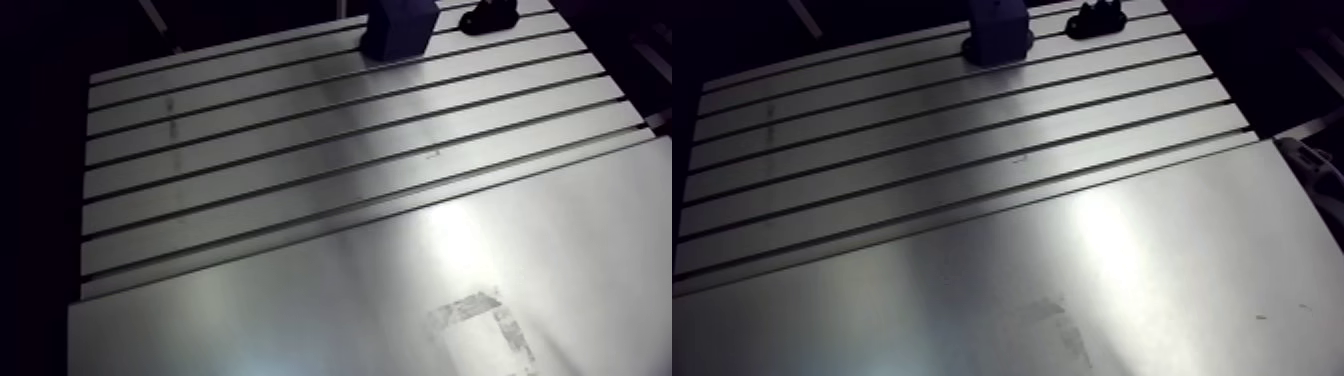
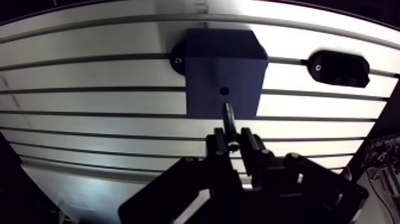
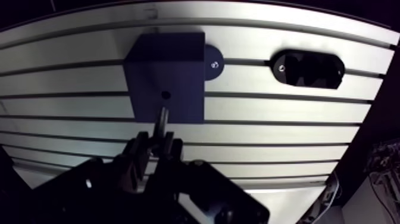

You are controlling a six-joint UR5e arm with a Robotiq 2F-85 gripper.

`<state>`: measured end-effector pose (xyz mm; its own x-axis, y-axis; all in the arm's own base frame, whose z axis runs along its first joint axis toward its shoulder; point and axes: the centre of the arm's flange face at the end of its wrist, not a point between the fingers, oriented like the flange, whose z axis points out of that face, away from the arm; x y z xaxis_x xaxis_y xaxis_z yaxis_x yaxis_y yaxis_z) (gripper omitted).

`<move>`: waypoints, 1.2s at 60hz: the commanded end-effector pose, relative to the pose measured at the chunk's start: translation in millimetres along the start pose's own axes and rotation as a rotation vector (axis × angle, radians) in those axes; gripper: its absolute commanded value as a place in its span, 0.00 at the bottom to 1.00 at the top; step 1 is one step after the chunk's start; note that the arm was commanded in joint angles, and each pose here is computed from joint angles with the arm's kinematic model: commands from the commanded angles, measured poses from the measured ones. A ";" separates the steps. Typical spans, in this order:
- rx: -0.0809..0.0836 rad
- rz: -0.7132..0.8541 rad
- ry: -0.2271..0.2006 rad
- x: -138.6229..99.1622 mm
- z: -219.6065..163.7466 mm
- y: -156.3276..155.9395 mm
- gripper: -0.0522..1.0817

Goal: Pick up the M10 bolt and insert it into the hole until fully seated.

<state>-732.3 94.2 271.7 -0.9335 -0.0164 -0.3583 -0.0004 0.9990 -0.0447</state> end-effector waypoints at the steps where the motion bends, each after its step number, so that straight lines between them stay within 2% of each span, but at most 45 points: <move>1: -0.001 -0.001 -0.003 0.3 2.1 -0.7 1.00; 72: -0.002 -0.003 -0.003 6.5 8.9 -0.7 1.00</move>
<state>-734.8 92.2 262.8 -0.9329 -0.0202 -0.3594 -0.0050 0.9990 -0.0433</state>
